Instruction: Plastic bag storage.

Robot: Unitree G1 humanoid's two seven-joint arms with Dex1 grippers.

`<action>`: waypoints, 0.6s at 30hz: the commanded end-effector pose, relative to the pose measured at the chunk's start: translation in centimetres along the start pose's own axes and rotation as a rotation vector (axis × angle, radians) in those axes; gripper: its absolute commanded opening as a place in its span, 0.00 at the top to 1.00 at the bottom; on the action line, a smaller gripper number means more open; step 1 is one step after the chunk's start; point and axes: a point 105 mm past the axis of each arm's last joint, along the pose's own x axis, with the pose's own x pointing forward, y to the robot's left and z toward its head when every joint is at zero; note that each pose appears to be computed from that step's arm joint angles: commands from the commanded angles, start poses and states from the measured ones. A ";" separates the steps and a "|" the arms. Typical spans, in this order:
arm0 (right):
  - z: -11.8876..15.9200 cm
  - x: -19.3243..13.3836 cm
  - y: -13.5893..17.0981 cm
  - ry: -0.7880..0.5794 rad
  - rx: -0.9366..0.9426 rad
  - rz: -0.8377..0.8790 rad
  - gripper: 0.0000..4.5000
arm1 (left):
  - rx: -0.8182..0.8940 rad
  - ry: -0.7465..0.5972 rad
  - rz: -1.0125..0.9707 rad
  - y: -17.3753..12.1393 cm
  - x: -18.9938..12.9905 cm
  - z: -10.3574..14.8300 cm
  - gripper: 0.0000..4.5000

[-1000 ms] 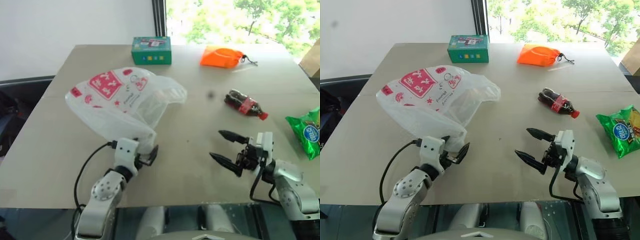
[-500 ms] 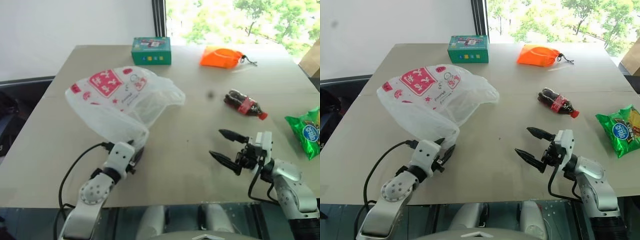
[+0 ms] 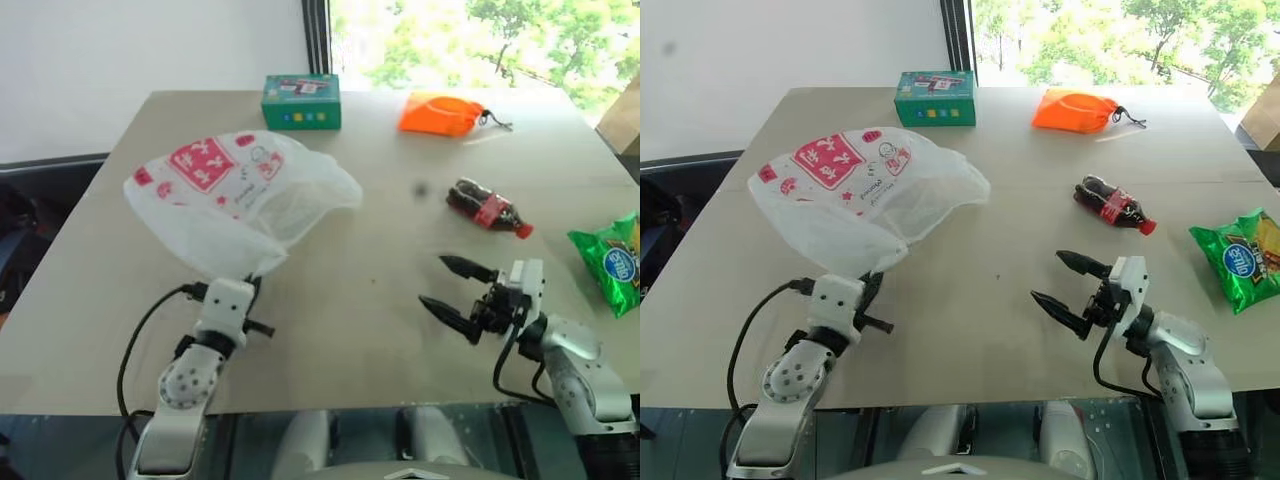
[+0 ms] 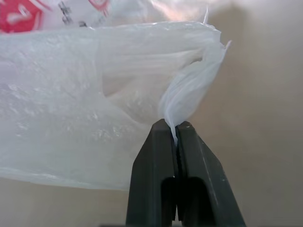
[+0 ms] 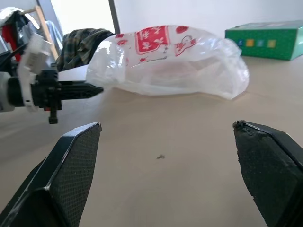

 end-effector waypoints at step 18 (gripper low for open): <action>0.8 -0.8 -17.2 0.674 -0.281 -0.414 0.00 | -0.076 -0.248 0.097 2.3 0.5 3.5 0.99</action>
